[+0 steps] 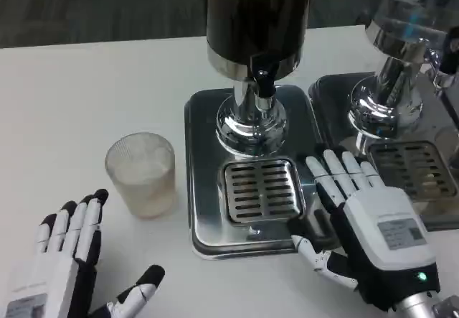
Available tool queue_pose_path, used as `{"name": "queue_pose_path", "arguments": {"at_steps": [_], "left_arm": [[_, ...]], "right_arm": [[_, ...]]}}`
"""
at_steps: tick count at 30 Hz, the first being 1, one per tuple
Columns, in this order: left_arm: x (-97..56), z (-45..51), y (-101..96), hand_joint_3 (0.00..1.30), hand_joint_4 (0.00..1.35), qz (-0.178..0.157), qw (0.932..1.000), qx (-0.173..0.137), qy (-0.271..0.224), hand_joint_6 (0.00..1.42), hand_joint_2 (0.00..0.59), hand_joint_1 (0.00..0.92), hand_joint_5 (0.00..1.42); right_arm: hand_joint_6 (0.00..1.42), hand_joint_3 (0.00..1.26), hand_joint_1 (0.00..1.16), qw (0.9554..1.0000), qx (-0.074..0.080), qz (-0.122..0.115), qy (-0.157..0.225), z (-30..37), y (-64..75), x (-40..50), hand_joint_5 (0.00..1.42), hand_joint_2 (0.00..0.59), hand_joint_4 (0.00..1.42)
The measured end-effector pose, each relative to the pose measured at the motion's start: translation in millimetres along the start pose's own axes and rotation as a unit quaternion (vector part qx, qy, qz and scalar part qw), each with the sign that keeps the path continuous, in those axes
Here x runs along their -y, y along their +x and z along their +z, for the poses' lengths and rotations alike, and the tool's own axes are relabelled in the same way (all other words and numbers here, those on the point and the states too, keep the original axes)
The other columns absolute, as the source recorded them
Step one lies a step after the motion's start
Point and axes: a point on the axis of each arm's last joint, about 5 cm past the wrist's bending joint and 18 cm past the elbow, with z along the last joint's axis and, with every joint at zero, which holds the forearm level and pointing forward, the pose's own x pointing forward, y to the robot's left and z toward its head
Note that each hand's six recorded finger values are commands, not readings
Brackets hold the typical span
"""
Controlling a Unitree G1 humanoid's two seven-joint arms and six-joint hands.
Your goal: Grasp the cup under the faucet to collect the drink, then remove the cup.
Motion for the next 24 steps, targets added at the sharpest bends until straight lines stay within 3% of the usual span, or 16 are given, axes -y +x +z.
{"name": "queue_pose_path", "arguments": {"at_steps": [7, 9, 14, 20, 24], "left_arm": [[-7.6, -2.6, -1.5, 0.07, 0.00, 0.047, 0.9986, -0.016, -0.020, 0.00, 0.151, 0.000, 0.11], [-10.0, -4.4, -2.1, 0.02, 0.00, 0.066, 0.9973, -0.017, -0.026, 0.00, 0.156, 0.000, 0.12], [-16.7, -7.0, 0.6, 0.00, 0.00, 0.102, 0.9941, -0.009, -0.034, 0.00, 0.138, 0.000, 0.00], [-35.6, -18.0, 23.6, 0.00, 0.00, 0.066, 0.9970, 0.002, -0.041, 0.00, 0.054, 0.000, 0.00], [-35.8, -25.0, 41.7, 0.00, 0.00, 0.050, 0.9968, -0.001, -0.063, 0.00, 0.011, 0.000, 0.00]], "right_arm": [[0.05, 0.08, 0.24, 1.0000, 0.000, -0.001, 0.002, 0.5, 0.2, -0.2, 0.00, 0.440, 0.00], [0.05, 0.08, 0.24, 1.0000, -0.001, -0.001, 0.004, 1.8, 0.4, -0.9, 0.00, 0.440, 0.00], [0.06, 0.08, 0.24, 1.0000, -0.002, 0.000, 0.005, 6.3, 0.9, -3.5, 0.00, 0.440, 0.00], [0.06, 0.08, 0.24, 0.9998, -0.019, 0.001, 0.009, 13.1, -0.5, -7.7, 0.00, 0.440, 0.00], [0.06, 0.08, 0.24, 0.9997, -0.021, -0.003, 0.008, 16.6, -0.9, -8.4, 0.00, 0.440, 0.00]]}}
